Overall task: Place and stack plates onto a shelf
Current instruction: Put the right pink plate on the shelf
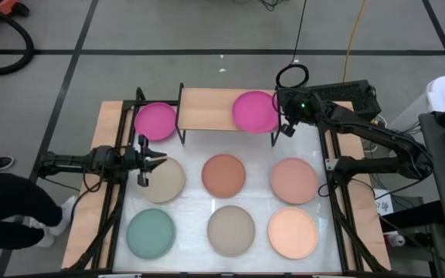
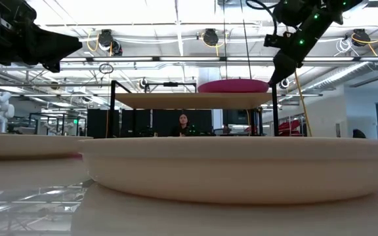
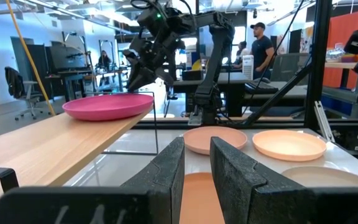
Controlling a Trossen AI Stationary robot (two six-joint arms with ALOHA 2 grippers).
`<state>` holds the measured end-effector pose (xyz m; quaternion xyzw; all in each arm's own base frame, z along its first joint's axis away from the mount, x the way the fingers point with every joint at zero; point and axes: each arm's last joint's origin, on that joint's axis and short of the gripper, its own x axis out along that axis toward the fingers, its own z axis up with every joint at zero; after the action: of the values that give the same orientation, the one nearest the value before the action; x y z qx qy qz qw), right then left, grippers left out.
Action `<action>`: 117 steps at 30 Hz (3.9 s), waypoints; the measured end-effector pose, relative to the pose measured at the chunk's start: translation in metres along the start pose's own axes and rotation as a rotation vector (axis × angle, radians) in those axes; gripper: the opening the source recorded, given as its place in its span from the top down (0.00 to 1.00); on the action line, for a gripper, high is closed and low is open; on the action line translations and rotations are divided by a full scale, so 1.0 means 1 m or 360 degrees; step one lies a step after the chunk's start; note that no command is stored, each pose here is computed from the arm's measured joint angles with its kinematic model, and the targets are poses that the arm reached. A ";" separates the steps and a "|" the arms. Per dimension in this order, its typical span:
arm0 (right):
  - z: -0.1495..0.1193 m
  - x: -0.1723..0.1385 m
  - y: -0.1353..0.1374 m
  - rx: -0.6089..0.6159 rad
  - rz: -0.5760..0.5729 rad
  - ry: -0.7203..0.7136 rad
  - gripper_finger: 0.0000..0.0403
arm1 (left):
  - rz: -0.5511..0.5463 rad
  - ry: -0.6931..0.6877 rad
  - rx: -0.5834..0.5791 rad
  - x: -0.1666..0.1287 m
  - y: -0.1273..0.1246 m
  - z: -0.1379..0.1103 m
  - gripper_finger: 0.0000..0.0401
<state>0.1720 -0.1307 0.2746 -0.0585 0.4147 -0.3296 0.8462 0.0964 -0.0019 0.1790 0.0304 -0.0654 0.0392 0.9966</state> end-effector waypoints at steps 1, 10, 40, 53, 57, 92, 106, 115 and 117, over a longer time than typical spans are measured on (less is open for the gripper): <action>0.000 0.000 0.000 0.0001 0.0006 -0.0009 0.88 | 0.0000 0.0000 0.0000 0.000 0.000 0.000 0.80; 0.008 -0.006 -0.001 0.0147 0.0063 -0.0176 0.88 | -0.0001 0.0000 0.0000 0.000 0.000 0.000 0.80; 0.006 0.018 -0.001 0.0116 -0.0113 0.0063 0.81 | 0.0000 -0.0001 0.0000 0.000 0.000 0.000 0.80; 0.025 -0.024 0.009 0.0071 0.0465 -0.0540 0.81 | 0.0000 -0.0001 0.0000 0.000 0.000 0.000 0.80; 0.023 -0.031 0.027 -0.0118 0.0628 -0.0532 0.81 | 0.0000 -0.0001 0.0000 0.000 0.000 0.000 0.80; 0.030 0.034 0.084 -0.0726 0.0293 -0.0167 0.98 | 0.0000 0.0000 0.0000 0.000 0.000 0.000 0.80; 0.035 0.042 0.066 -0.0669 0.0261 -0.0267 0.99 | -0.0001 -0.0001 0.0000 0.000 0.000 0.000 0.80; 0.042 0.041 0.066 -0.0624 0.0384 -0.0444 0.99 | 0.0000 -0.0001 0.0000 0.000 0.000 0.000 0.80; 0.042 0.041 0.066 -0.0613 0.0406 -0.0448 0.99 | -0.0001 -0.0001 0.0000 0.000 0.000 0.000 0.80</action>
<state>0.2549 -0.1116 0.2503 -0.2109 0.3519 -0.1238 0.9035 0.0964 -0.0019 0.1791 0.0303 -0.0656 0.0390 0.9966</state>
